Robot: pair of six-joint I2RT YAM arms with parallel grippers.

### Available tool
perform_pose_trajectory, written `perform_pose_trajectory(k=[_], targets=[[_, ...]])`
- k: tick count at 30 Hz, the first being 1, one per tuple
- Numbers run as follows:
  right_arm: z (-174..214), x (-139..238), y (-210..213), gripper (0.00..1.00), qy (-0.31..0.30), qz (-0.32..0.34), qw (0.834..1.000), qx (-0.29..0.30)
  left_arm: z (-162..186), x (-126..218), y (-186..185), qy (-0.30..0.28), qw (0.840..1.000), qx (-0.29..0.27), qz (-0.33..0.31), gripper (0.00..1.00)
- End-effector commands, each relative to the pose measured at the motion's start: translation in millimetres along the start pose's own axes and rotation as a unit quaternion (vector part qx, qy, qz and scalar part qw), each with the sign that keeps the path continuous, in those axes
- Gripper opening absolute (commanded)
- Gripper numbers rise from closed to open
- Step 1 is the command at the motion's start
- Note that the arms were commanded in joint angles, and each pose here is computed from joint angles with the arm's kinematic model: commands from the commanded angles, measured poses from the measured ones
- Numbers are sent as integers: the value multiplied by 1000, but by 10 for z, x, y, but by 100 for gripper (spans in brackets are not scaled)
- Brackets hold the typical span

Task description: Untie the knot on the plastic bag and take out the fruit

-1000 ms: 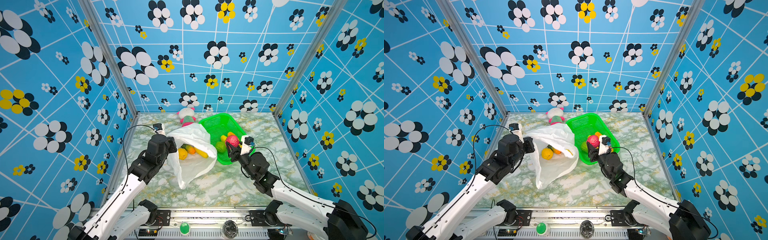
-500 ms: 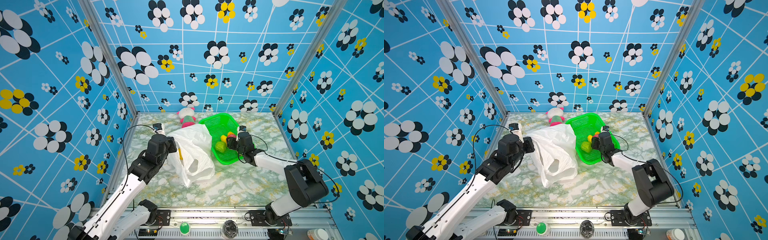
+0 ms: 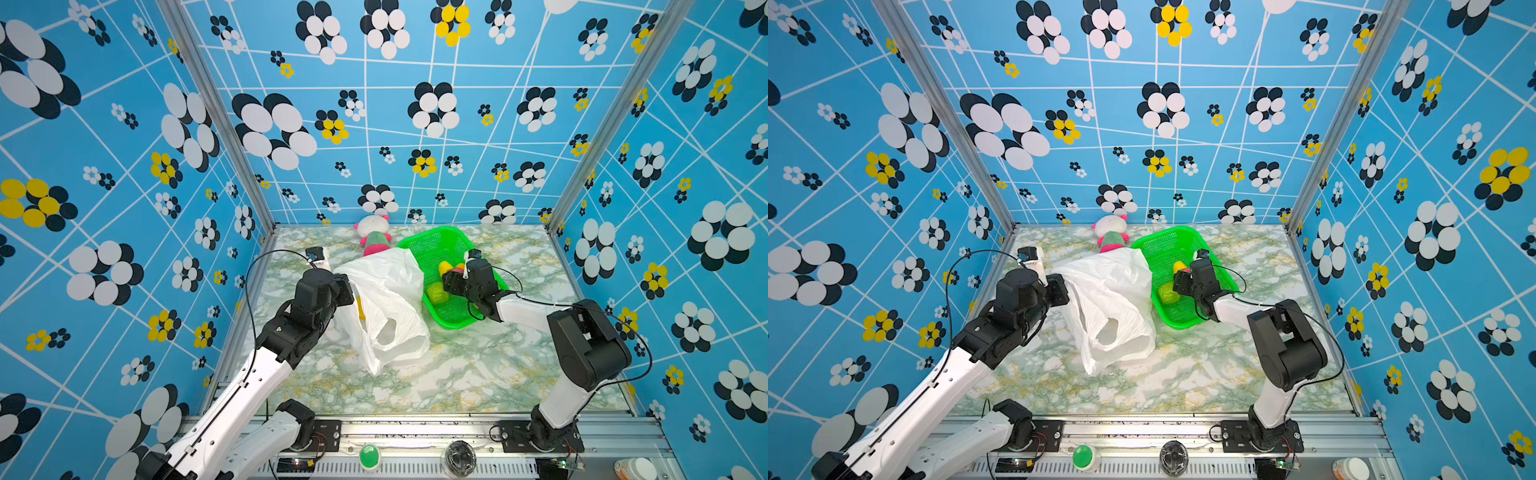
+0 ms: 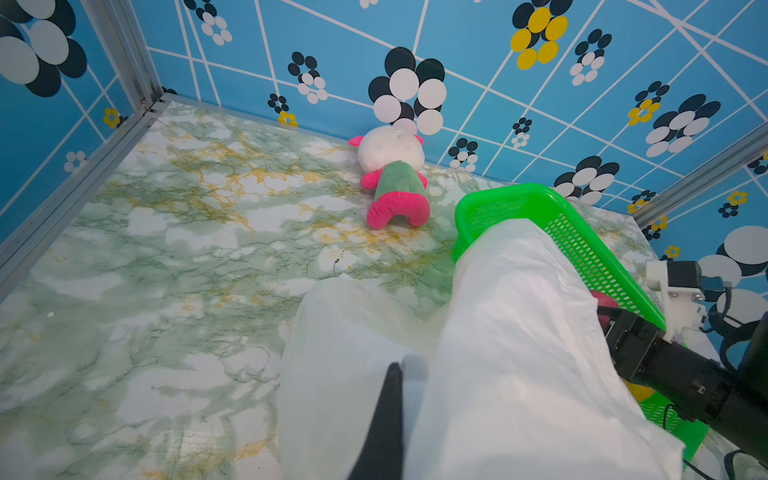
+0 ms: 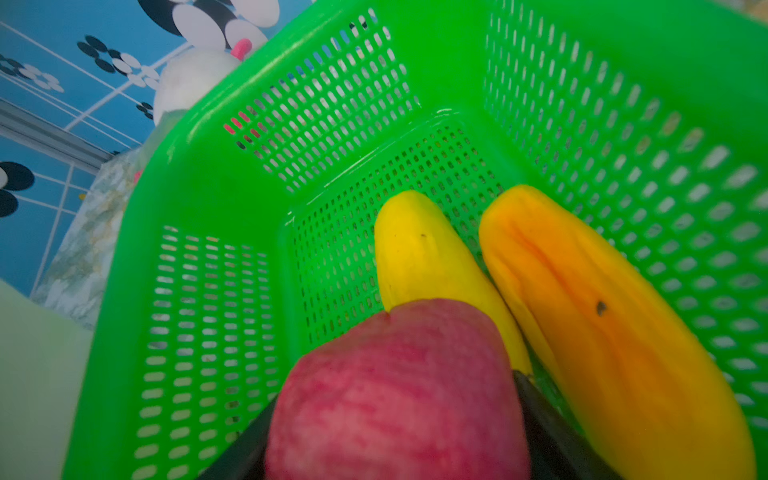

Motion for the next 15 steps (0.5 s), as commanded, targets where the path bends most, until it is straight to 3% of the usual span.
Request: perform_pose_trajectory(k=[1, 15], targets=[[200, 53, -93, 78, 28, 7, 1000, 3, -42, 43, 34, -7, 1000, 4, -8, 5], [5, 873, 44, 75, -94, -47, 994, 35, -44, 48, 39, -8, 1000, 5, -10, 5]])
Point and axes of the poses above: each gripper's point midway between its finger pads, its own x axis back along the fingers, its own y axis along the line the jaws close on, z = x × y, the point moved 6 cm from there along x, back along the fingers, and after that the axes turned 1 degree about x, right-handed, at the moved point
